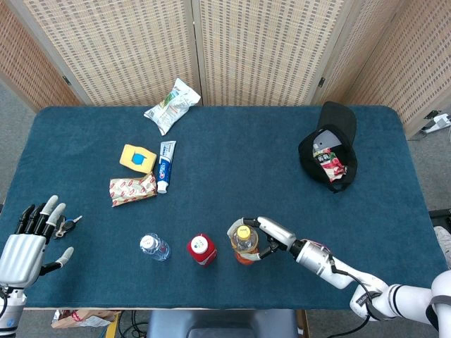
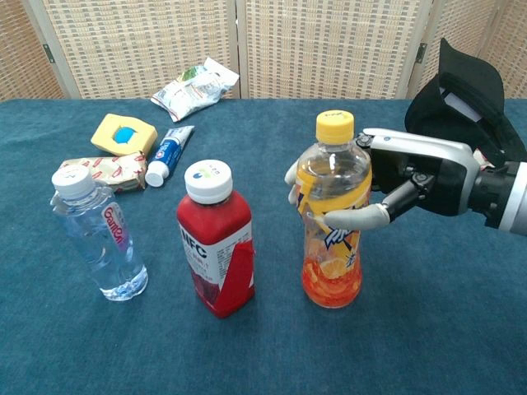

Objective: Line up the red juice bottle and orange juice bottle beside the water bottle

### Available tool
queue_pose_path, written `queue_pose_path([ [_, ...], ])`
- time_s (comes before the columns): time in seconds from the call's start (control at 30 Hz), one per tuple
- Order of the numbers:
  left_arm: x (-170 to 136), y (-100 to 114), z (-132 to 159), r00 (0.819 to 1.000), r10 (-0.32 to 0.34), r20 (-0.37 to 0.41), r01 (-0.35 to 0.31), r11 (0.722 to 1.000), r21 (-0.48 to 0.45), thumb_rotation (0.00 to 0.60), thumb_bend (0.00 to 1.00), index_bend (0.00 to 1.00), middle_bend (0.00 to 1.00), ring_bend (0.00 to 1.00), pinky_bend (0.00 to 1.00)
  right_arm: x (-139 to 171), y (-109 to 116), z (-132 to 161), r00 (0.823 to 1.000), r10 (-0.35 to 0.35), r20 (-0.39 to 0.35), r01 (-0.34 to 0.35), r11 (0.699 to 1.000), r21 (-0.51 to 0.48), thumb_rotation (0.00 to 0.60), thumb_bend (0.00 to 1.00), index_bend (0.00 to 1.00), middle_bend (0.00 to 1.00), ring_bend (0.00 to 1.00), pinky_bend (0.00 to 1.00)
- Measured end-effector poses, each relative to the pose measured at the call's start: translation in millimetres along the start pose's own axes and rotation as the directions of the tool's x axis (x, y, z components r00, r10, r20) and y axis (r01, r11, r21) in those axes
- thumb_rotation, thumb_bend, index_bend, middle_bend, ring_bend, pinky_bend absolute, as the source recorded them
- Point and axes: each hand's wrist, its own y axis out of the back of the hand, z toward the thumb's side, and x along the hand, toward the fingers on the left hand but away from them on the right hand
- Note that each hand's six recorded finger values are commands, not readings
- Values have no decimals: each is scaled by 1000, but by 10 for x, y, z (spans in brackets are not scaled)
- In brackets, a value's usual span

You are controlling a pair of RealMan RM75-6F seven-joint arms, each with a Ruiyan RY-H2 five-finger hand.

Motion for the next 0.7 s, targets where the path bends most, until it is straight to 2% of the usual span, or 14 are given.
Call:
queue_pose_path([
  [0.4,-4,-6,-5,1000,-1,-1,1,1000,-2,600,219,0,0,0,0,-37,-24,-35,1000,12,-2,-12,1000,15,600,357,502,377,326,391],
  [0.7,10,-18,5,1000,-3,3,3,1000,-3,600,219,0,0,0,0,-24,-45,-53,1000,31,-3,-31,999,10,600,331,352,278,229,300],
])
